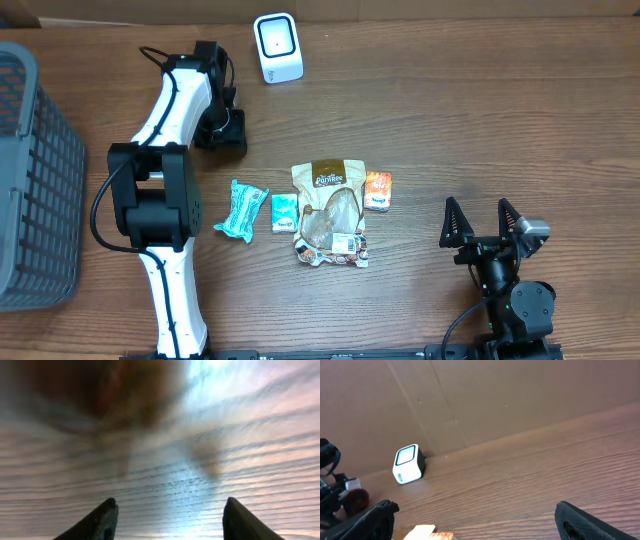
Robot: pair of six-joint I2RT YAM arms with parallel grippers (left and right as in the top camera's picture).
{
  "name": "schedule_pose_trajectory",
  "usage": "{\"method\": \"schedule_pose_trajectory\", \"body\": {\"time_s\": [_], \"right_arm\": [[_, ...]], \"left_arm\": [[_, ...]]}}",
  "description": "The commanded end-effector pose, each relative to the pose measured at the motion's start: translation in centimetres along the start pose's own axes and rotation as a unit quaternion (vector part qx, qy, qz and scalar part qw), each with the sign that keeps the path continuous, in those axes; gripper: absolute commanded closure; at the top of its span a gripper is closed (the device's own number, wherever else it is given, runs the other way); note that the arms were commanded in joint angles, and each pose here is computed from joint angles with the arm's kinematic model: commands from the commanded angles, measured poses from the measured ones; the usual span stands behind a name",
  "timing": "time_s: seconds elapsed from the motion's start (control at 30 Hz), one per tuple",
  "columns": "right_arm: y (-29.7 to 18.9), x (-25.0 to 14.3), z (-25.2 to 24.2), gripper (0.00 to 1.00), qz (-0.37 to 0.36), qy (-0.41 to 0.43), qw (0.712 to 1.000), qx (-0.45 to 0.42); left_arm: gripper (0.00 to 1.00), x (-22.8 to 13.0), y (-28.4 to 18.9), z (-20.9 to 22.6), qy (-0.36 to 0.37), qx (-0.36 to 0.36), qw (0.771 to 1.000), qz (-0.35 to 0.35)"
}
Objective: Scan the item barcode
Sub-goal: 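Set the Knorr jar down left of the scanner and adjust it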
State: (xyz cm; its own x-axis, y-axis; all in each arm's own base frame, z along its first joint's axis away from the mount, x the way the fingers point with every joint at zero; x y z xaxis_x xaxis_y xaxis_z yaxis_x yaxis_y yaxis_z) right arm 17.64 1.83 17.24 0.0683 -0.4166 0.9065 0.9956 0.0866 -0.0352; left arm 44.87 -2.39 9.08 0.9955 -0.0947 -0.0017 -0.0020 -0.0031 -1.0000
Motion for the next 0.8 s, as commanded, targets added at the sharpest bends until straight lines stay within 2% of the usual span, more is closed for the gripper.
{"method": "schedule_pose_trajectory", "body": {"time_s": [0.0,0.1,0.2,0.37,0.6,0.77], "right_arm": [[0.0,-0.2,-0.2,0.0,-0.002,0.001,1.0,-0.002],[0.0,-0.2,-0.2,0.0,-0.002,0.001,1.0,-0.002],[0.0,-0.2,-0.2,0.0,-0.002,0.001,1.0,-0.002],[0.0,-0.2,-0.2,0.0,-0.002,0.001,1.0,-0.002],[0.0,-0.2,-0.2,0.0,-0.002,0.001,1.0,-0.002],[0.0,-0.2,-0.2,0.0,-0.002,0.001,1.0,-0.002]], "left_arm": [[0.43,2.4,-10.9,0.8,-0.023,0.011,0.988,-0.155],[0.27,3.2,-15.6,1.2,-0.017,0.029,0.973,-0.23],[0.16,4.7,-17.8,2.6,-0.035,0.092,0.952,-0.291],[0.11,7.6,-15.6,4.7,-0.09,0.135,0.932,-0.324],[0.06,9.1,-10.1,7.1,-0.171,0.121,0.931,-0.299],[0.04,9.3,-8.2,7.9,-0.175,0.106,0.937,-0.283]]}}
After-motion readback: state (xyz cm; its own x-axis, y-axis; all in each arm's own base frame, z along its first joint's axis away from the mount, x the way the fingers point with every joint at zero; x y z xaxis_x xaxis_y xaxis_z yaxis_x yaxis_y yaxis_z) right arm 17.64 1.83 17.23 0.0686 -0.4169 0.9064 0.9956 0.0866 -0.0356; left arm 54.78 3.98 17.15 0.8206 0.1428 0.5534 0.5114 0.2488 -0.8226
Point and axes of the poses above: each gripper's point midway between its finger pads, its own y axis out along the fingers, its own z axis along the line the jaws close on, x = y × z, the point moved 7 cm from there along -y, back along the fingers, and after that the axes turned 6 degrees about y, right-handed, at the moved point
